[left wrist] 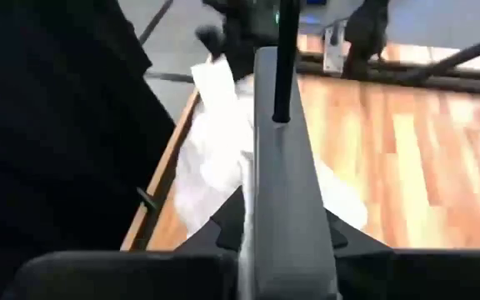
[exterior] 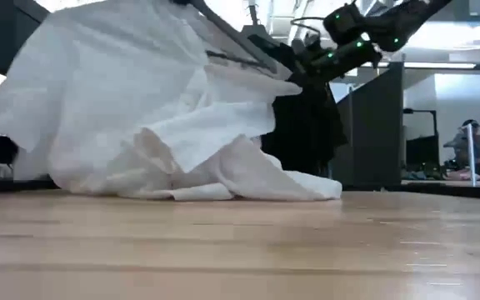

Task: Hang clothes
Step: Hang the white polo on the rack

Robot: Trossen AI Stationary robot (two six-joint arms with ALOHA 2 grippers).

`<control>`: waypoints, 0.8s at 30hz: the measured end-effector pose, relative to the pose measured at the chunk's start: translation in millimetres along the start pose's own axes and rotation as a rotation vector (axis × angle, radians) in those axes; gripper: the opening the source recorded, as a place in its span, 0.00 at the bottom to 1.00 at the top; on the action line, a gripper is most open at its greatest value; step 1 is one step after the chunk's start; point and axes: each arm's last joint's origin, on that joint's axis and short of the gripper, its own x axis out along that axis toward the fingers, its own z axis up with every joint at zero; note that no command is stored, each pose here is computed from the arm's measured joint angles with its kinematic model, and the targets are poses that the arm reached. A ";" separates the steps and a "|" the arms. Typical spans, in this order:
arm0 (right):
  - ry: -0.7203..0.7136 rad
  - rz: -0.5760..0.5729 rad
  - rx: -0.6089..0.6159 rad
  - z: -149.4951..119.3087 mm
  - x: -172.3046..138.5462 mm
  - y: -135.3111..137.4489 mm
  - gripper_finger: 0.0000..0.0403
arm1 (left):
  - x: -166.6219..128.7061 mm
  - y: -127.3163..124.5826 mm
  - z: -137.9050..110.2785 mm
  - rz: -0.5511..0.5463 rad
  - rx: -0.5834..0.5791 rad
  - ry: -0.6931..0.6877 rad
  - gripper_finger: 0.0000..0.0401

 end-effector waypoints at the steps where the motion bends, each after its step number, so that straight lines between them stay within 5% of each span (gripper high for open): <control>1: -0.008 -0.001 0.000 2.2 -2.3 -0.3 0.00 | 1.3 0.3 -0.7 0.001 -0.003 0.011 0.07; 10: -0.020 0.050 -0.036 22.3 -17.4 21.8 0.00 | 9.6 8.2 3.8 0.180 0.020 0.015 0.07; 18: 0.095 0.002 -0.088 24.5 -27.8 24.9 0.00 | 2.2 6.5 17.1 0.127 0.017 -0.131 0.07; 24: 0.035 0.035 -0.111 39.5 -37.8 35.5 0.00 | 1.1 7.6 14.4 0.123 -0.002 -0.103 0.07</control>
